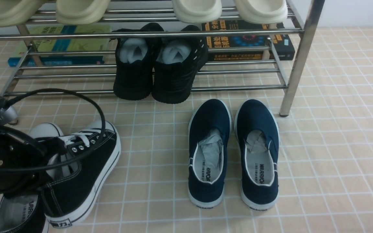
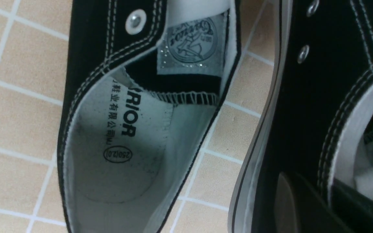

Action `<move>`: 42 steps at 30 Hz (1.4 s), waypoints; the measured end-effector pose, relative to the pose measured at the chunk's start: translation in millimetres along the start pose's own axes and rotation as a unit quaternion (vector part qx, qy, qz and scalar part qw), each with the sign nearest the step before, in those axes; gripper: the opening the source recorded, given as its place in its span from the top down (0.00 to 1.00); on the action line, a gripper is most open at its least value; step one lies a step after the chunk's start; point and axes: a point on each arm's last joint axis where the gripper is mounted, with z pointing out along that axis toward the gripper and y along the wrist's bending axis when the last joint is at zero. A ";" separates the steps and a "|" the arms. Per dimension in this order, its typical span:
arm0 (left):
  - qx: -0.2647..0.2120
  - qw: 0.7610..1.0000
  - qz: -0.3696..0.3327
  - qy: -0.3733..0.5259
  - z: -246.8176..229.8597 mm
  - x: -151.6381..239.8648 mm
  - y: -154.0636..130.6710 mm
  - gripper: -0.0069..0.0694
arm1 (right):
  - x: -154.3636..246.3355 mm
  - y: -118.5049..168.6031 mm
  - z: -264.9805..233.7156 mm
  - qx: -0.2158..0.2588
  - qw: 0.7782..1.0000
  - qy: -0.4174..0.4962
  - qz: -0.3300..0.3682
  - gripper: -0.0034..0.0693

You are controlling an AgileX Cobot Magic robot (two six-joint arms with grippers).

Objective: Take the shoes off the shelf from the light coffee tablecloth by hand.

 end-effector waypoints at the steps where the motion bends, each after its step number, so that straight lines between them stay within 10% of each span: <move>1: 0.001 1.000 0.000 -0.002 -0.3 -0.2 -0.1 0.84 | 0.0 0.0 0.0 0.000 1.000 0.000 0.000 0.62; 13: 0.007 1.000 0.015 0.001 -8.5 -2.1 -3.8 0.47 | 0.0 0.0 0.0 0.000 1.000 0.000 0.000 0.62; 19: -0.006 0.998 0.064 0.009 -38.3 -13.2 -12.6 0.44 | 0.0 0.0 0.0 0.000 1.000 0.000 0.000 0.62; 35: -0.029 0.964 0.185 -0.186 -158.8 49.8 11.8 0.87 | 0.0 0.0 0.0 0.000 1.000 0.000 0.000 0.62; 42: 0.009 0.948 0.207 -0.243 -159.8 115.9 38.3 0.90 | 0.0 0.0 0.0 0.000 1.000 0.000 0.000 0.62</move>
